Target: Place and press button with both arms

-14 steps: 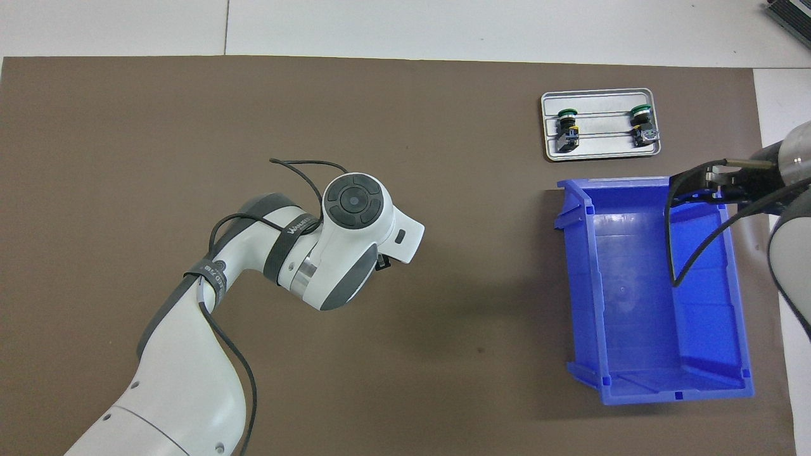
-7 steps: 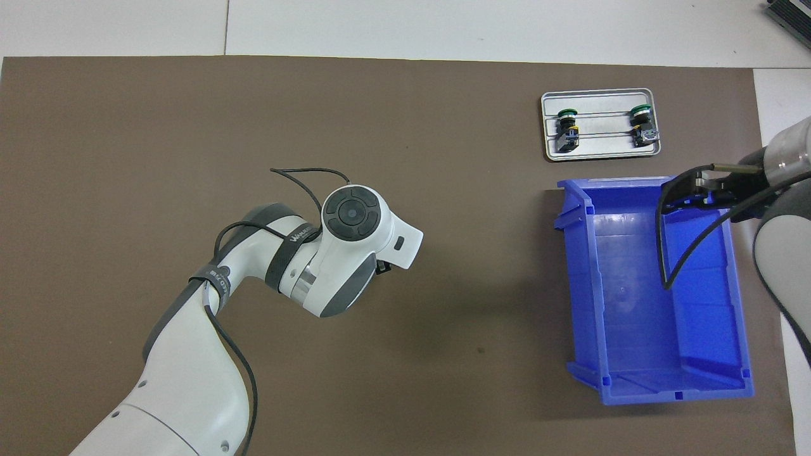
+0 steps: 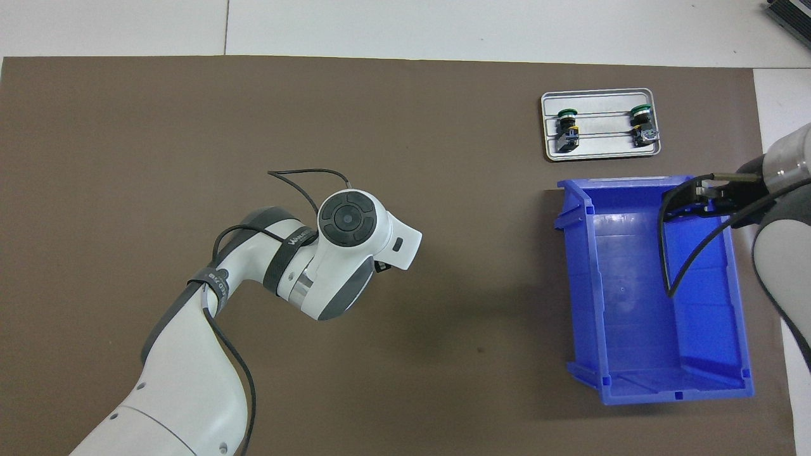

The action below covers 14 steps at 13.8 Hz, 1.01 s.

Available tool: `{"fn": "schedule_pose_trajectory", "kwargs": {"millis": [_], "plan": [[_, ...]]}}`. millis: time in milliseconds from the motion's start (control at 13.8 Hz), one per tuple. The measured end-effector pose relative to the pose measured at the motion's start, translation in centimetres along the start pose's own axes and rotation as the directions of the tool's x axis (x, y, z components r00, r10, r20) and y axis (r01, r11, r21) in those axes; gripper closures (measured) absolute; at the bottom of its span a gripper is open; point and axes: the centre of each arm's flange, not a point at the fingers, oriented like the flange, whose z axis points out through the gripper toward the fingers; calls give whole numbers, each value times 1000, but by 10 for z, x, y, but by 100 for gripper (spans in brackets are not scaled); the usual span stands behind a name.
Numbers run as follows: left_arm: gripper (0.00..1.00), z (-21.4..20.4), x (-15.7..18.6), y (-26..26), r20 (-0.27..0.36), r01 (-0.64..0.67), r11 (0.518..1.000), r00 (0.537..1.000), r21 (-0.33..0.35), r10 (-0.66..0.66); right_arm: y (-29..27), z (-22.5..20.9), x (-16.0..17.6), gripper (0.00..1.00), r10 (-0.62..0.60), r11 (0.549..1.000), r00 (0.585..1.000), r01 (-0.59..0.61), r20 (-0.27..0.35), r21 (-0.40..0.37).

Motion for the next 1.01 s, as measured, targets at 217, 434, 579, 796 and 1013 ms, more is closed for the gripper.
{"fn": "schedule_pose_trajectory", "kwargs": {"millis": [217, 434, 579, 796, 1013], "plan": [[60, 0, -1, -2, -1, 5, 1000, 1000, 3, -5, 0, 0, 0, 0, 0, 1000, 1000, 0, -1, 0], [60, -2, -6, -11, -4, 20, 1000, 1000, 14, -20, 0, 0, 0, 0, 0, 1000, 1000, 0, -1, 0], [60, -12, -8, -26, -11, 41, 999, 999, 32, -41, 0, 0, 0, 0, 0, 1000, 1000, 0, -1, 0], [60, -43, -11, -61, -17, 106, 994, 994, 30, -106, -1, -1, 0, 0, -1, 1000, 1000, 1, -1, 0], [60, -72, -24, -99, -73, 216, 976, 974, -13, -216, -1, -1, -1, 0, -1, 1000, 1000, 1, -2, 0]]}}
